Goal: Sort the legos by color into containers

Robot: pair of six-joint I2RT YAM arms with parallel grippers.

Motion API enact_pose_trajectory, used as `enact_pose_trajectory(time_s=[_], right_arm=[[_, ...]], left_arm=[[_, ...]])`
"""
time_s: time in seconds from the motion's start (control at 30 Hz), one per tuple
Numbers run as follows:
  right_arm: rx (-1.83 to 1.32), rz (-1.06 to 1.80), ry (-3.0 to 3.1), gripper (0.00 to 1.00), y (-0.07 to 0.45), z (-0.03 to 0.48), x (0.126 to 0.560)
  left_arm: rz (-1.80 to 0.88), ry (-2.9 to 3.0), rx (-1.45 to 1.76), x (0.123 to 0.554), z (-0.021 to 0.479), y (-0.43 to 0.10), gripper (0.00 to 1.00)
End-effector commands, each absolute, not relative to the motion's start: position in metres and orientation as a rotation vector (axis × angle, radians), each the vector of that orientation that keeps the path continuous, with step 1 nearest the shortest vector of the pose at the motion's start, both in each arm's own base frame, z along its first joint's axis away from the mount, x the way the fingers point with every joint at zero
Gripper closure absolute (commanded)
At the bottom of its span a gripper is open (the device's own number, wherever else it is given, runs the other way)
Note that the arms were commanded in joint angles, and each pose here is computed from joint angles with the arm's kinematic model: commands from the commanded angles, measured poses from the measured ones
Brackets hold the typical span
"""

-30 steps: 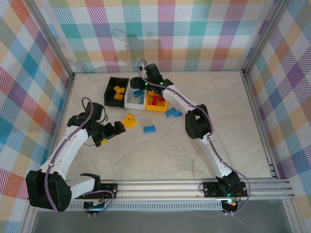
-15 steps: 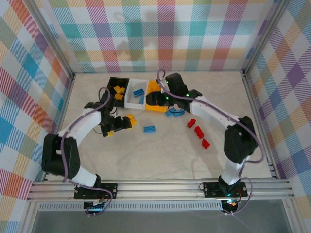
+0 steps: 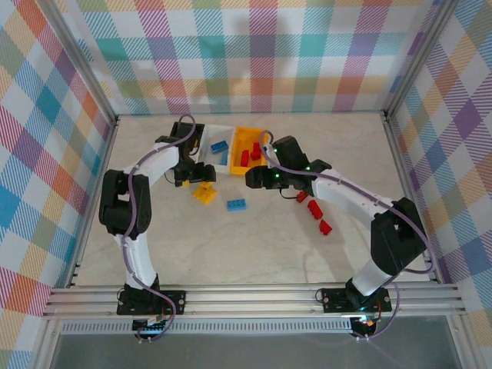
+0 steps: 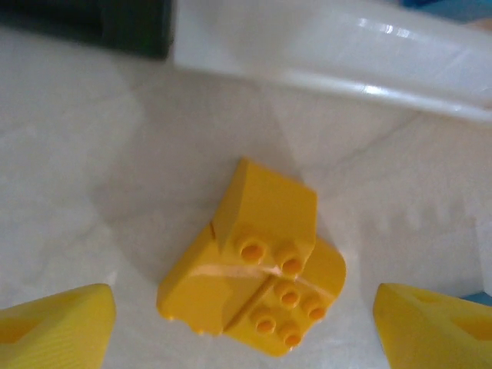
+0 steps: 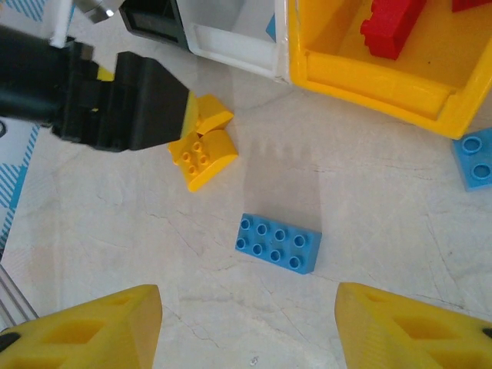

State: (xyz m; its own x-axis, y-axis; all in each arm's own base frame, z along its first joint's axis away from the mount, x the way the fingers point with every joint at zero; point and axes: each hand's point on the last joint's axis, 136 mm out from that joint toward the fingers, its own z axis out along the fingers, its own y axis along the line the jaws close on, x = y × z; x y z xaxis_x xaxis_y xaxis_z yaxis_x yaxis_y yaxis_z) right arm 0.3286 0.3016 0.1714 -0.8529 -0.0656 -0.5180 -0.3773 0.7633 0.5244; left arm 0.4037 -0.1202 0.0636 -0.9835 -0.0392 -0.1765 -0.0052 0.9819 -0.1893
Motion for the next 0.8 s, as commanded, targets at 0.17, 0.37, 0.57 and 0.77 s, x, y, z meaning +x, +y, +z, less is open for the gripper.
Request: enact_pose_trajectory(time_s=[0.17, 0.37, 0.57, 0.77], right_arm=[[-0.373, 0.865, 2.463, 0.38, 0.299, 0.191, 0.331], [-0.378, 0.873, 2.481, 0.38, 0.304, 0.188, 0.337], [-0.369, 0.885, 2.499, 0.38, 0.308, 0.182, 0.34], [-0.367, 0.876, 2.497, 0.38, 0.308, 0.18, 0.342]], left_arm=[[-0.201, 2.897, 0.313, 0.428, 0.047, -0.142, 0.18], [-0.151, 2.888, 0.409, 0.433, 0.038, -0.139, 0.2], [-0.136, 2.901, 0.453, 0.435, 0.034, -0.139, 0.28], [-0.136, 2.945, 0.449, 0.427, 0.025, -0.137, 0.34]])
